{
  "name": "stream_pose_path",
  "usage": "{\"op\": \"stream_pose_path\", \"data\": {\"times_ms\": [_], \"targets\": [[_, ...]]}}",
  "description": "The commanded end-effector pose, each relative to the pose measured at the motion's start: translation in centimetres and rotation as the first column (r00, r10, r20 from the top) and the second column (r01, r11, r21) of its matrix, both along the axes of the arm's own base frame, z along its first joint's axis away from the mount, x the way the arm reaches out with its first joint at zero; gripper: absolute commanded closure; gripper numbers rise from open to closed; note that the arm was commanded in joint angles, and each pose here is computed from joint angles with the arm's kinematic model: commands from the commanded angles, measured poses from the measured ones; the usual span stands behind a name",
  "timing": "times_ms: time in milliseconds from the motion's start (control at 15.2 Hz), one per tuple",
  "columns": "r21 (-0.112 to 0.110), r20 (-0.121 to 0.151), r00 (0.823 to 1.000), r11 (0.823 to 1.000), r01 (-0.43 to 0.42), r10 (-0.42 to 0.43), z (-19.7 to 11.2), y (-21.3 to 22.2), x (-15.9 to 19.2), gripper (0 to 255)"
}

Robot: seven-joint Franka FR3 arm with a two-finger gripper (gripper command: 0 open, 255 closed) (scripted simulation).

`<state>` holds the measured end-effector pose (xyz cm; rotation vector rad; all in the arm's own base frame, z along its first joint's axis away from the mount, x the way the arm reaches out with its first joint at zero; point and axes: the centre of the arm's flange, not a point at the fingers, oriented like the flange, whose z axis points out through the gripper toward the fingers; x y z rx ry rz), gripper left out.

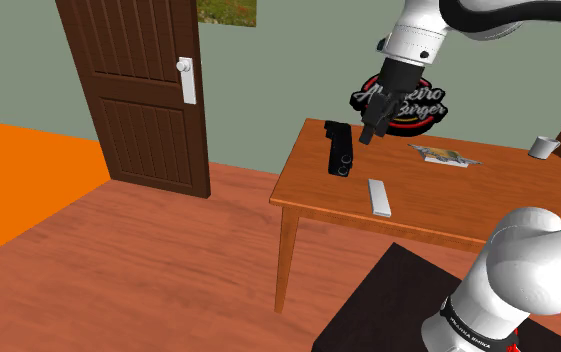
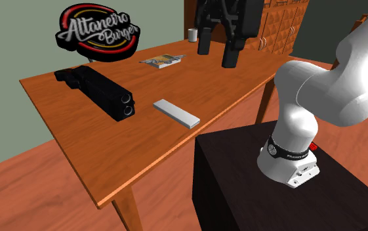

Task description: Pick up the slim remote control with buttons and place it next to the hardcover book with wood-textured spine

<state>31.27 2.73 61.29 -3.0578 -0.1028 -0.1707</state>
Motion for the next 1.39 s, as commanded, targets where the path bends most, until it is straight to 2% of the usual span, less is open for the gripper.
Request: {"op": "stream_pose_path", "data": {"times_ms": [0, 330, 660, 990, 1320], "targets": [[0.0, 0.0, 1.0, 1.0, 0.0, 0.0, 0.0, 0.0, 0.0, 0], [-0.01, -0.024, 0.987, 0.987, 0.161, -0.162, -4.3, -3.9, 2.6, 0], [-0.024, -0.045, 0.947, 0.948, 0.318, -0.319, -8.7, -8.2, 4.5, 0], [-0.041, -0.064, 0.881, 0.884, 0.466, -0.468, -13.0, -12.8, 5.5, 0], [-0.061, -0.08, 0.792, 0.796, 0.602, -0.605, -17.3, -17.5, 5.7, 0]]}}
